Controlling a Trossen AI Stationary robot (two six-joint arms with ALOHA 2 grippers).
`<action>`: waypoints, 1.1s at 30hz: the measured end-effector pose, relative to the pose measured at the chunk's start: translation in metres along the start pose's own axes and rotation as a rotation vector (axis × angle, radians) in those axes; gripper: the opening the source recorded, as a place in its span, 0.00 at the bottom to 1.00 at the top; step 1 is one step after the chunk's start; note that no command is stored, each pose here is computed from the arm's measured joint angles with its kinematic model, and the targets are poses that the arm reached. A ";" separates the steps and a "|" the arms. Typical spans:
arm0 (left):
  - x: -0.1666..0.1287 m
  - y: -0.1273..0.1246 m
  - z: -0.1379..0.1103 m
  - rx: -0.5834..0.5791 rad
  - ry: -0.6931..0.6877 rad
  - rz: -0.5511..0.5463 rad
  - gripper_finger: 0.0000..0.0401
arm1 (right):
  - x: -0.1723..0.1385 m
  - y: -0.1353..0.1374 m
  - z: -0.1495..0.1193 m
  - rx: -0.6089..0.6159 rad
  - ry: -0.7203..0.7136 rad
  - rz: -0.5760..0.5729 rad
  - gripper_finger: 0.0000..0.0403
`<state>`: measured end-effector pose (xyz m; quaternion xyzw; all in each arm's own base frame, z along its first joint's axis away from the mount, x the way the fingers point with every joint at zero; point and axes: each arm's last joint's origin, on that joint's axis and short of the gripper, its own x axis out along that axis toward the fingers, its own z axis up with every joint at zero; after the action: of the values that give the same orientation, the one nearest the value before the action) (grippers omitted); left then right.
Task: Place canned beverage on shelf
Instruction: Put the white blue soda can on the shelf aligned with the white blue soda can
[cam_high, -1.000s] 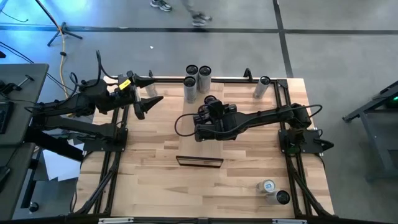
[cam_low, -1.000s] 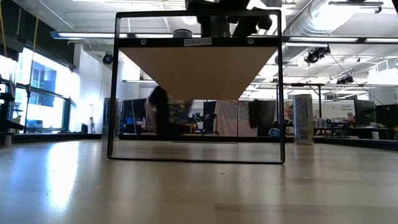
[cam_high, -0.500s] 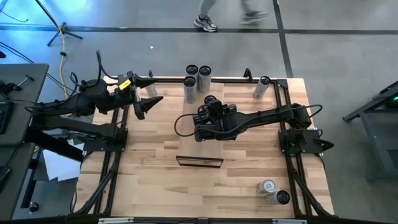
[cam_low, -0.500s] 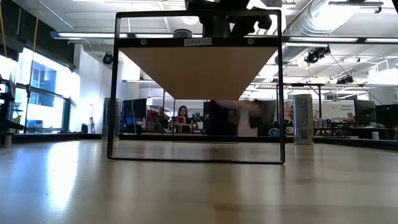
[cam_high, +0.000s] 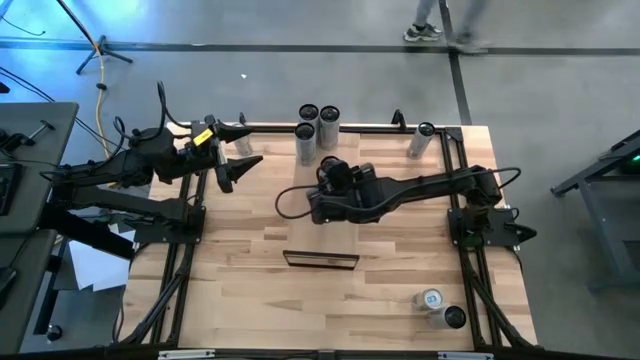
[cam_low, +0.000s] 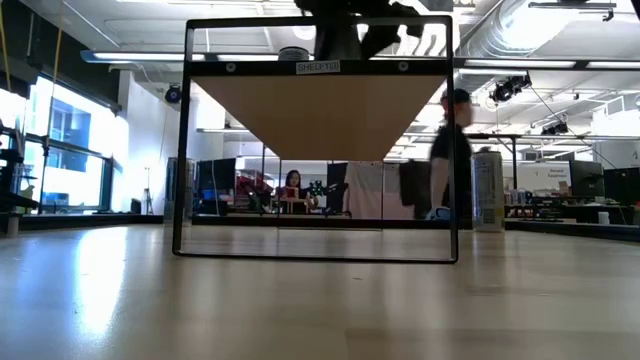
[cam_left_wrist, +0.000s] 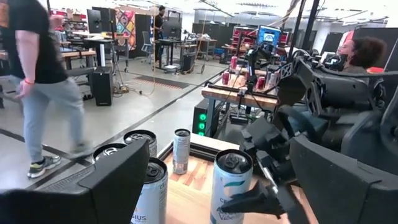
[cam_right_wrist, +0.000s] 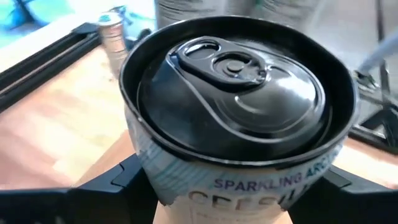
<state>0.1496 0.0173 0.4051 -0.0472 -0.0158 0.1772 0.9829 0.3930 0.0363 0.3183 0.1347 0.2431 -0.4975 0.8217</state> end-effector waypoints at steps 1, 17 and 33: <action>0.000 0.000 0.000 0.000 0.000 0.000 0.89 | -0.001 0.001 0.002 -0.017 -0.001 0.011 0.64; 0.000 0.000 0.000 -0.055 0.002 -0.001 0.89 | -0.008 -0.012 0.021 -0.268 0.048 0.116 0.64; 0.008 -0.002 -0.005 -0.129 0.037 0.001 0.89 | -0.022 -0.108 0.014 -0.046 -0.100 0.455 0.64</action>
<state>0.1583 0.0176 0.4002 -0.1139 -0.0090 0.1753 0.9779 0.2926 -0.0046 0.3443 0.1427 0.1766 -0.2997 0.9266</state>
